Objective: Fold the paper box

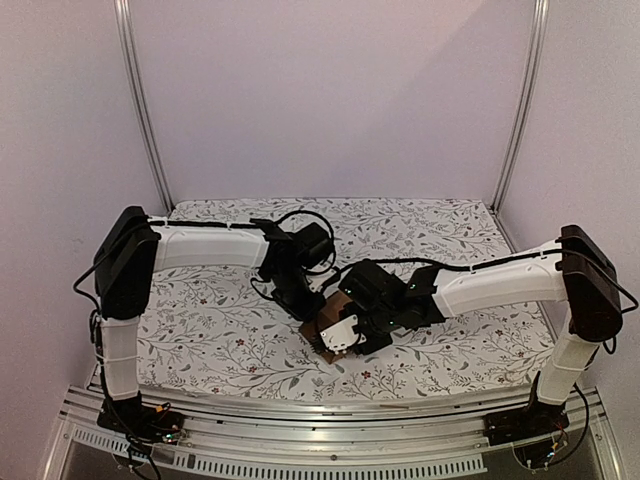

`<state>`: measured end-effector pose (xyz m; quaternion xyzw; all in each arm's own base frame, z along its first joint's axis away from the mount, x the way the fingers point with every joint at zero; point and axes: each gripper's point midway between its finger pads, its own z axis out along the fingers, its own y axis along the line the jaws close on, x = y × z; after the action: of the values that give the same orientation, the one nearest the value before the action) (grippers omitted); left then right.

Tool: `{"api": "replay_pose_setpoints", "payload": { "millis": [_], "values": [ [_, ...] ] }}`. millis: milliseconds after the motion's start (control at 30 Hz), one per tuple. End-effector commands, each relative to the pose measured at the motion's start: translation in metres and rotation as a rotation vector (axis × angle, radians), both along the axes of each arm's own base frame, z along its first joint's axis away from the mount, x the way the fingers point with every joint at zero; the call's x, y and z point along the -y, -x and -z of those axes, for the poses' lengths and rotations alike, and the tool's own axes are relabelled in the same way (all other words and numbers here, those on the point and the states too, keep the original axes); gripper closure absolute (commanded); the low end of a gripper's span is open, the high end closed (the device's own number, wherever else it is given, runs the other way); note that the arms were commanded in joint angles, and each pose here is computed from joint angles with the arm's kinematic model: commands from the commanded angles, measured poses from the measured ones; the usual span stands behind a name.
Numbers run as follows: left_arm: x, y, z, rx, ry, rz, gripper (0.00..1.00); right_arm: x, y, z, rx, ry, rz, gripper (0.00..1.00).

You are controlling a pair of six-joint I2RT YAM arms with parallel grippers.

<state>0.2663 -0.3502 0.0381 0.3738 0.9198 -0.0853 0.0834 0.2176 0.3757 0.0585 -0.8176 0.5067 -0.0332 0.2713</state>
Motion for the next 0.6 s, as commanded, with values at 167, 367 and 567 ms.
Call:
{"api": "replay_pose_setpoints", "payload": {
  "millis": [167,367,567],
  "values": [
    [0.001,0.009,0.01,-0.096,-0.035,0.015,1.0,0.047,0.053,0.056,-0.241,0.233,-0.118,0.46],
    [0.003,0.006,0.008,-0.113,-0.035,0.004,1.0,0.049,0.051,0.06,-0.221,0.244,-0.125,0.45],
    [0.006,0.005,0.011,-0.146,-0.06,-0.004,1.0,0.047,0.054,0.06,-0.202,0.249,-0.138,0.45]
  ]
}}
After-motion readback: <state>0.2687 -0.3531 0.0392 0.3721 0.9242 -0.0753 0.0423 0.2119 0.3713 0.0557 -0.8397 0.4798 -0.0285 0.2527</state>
